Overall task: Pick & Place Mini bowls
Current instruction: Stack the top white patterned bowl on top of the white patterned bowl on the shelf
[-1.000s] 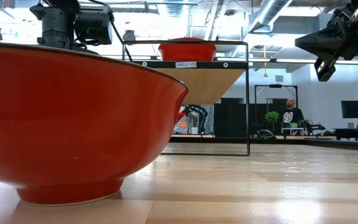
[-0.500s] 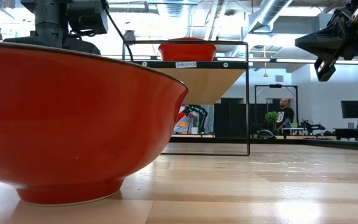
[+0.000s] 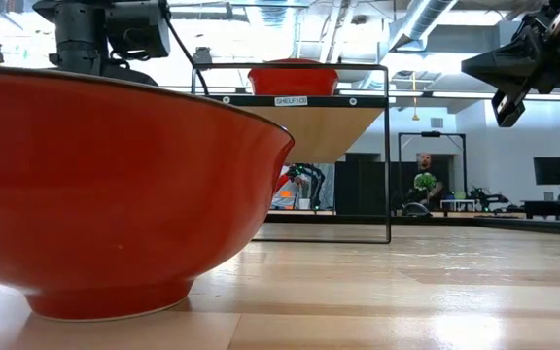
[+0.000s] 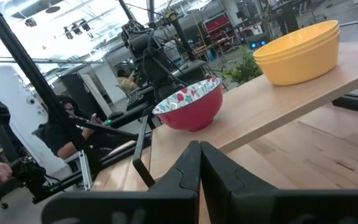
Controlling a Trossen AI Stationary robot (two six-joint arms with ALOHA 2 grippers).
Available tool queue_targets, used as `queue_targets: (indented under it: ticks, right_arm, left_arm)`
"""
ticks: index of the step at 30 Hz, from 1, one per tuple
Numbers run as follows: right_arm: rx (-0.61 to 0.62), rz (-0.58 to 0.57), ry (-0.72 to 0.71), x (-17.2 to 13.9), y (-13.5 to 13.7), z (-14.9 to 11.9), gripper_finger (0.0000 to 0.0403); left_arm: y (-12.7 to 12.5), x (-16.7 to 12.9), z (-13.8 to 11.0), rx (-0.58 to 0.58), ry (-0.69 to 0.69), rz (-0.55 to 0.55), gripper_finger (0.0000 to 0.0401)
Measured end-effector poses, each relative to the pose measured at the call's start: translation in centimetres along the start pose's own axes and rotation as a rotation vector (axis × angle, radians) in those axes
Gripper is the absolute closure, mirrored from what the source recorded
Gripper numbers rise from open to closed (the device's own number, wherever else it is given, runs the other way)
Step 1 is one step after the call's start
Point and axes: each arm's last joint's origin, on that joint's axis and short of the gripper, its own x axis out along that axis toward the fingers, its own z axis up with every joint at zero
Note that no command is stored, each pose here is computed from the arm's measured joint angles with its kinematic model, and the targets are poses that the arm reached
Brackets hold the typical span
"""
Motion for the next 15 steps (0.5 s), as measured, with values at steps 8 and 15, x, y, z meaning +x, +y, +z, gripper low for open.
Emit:
queue_targets:
  ticks: [8, 15]
  right_arm:
    - [0.000, 0.000, 0.000, 0.0, 0.0, 0.0, 0.0403]
    - [0.000, -0.001, -0.001, 0.0, 0.0, 0.0, 0.0403]
  left_arm:
    - [-0.6, 1.1, 0.5, 0.034, 0.049, -0.013, 0.0280]
    - [-0.9, 1.9, 0.8, 0.046, 0.089, -0.011, 0.0280]
